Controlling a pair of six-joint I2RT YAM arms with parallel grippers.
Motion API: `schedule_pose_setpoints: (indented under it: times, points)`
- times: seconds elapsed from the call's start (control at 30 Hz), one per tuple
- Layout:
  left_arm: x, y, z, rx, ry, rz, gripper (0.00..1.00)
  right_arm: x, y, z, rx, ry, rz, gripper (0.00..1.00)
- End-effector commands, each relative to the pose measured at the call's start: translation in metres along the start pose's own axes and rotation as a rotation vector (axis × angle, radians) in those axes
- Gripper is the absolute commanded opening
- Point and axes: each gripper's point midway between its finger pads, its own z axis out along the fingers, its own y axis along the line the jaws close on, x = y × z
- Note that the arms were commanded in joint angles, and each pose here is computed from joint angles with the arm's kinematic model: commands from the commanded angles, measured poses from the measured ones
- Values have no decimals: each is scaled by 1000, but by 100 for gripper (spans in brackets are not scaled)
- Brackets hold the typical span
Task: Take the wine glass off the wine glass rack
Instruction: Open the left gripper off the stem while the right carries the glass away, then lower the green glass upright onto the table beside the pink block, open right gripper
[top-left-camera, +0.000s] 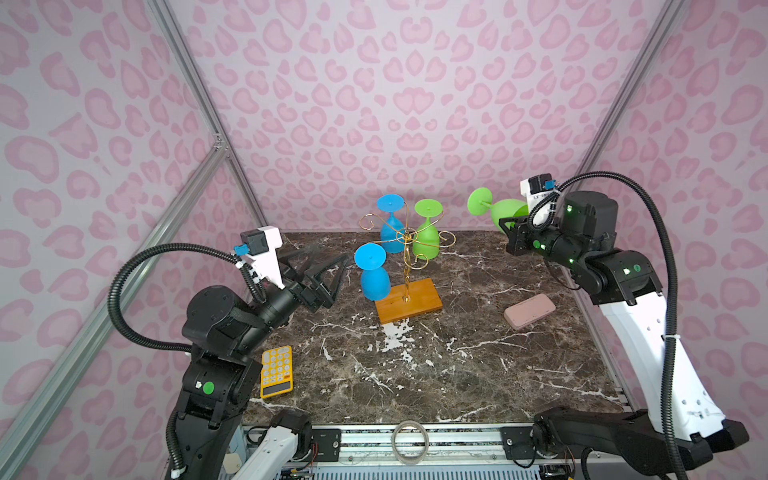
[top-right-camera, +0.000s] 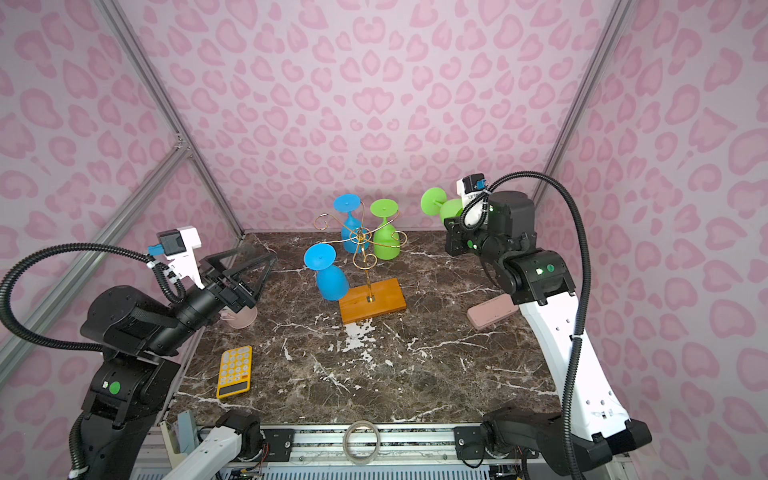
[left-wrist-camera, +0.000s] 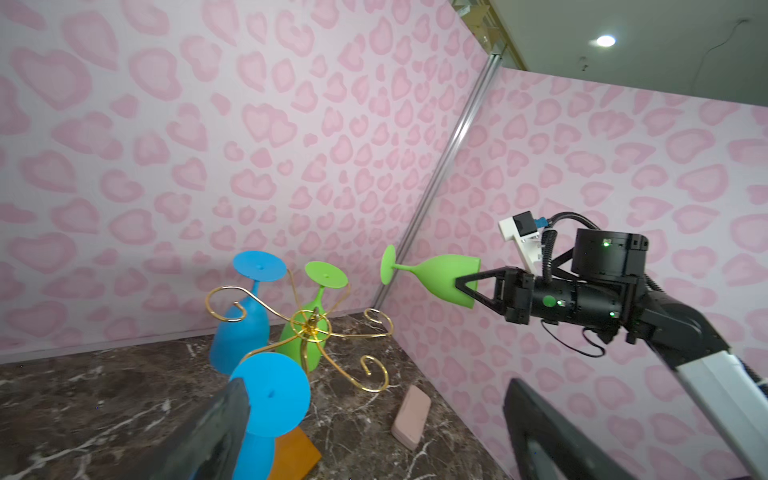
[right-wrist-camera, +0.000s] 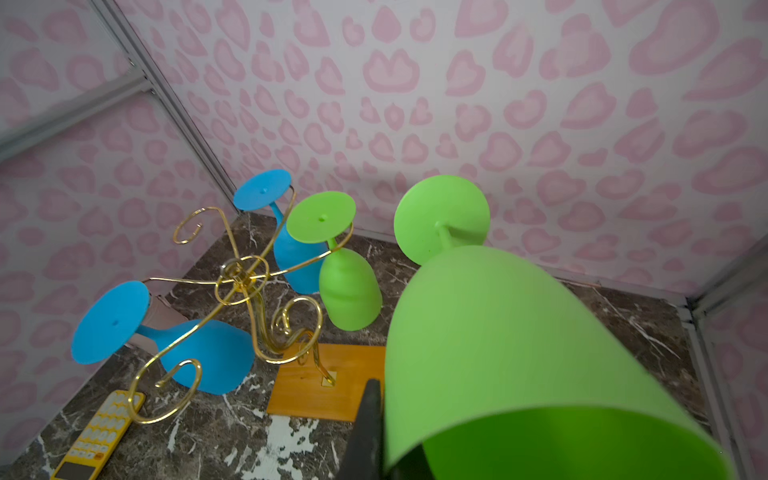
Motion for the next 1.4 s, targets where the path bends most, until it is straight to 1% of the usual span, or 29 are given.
schedule_pose_setpoints:
  times: [0.0, 0.13, 0.3, 0.6, 0.73, 1.07, 1.13, 1.23, 1.37]
  points:
    - [-15, 21, -11, -144, -87, 150, 97, 32, -14, 7, 71, 170, -52, 0]
    - [-8, 33, -15, -204, -76, 191, 97, 58, -13, 29, 48, 334, -66, 0]
    - [5, 38, -14, -217, -25, 208, 97, 97, -22, 59, 65, 526, -91, 0]
    - [13, 40, -14, -215, 13, 233, 97, 142, -28, 104, 82, 746, -133, 0]
    - [16, 41, -15, -219, 24, 251, 97, 161, -30, 118, 73, 814, -133, 0]
    - [23, 44, -11, -214, 53, 265, 97, 194, -42, 153, 92, 927, -143, 0]
    - [23, 43, -11, -212, 54, 269, 97, 203, -44, 161, 64, 960, -129, 0]
    - [23, 42, -10, -208, 57, 269, 97, 214, -53, 171, 58, 993, -90, 0]
    - [22, 41, -10, -201, 57, 270, 97, 222, -55, 178, 57, 1014, -91, 0]
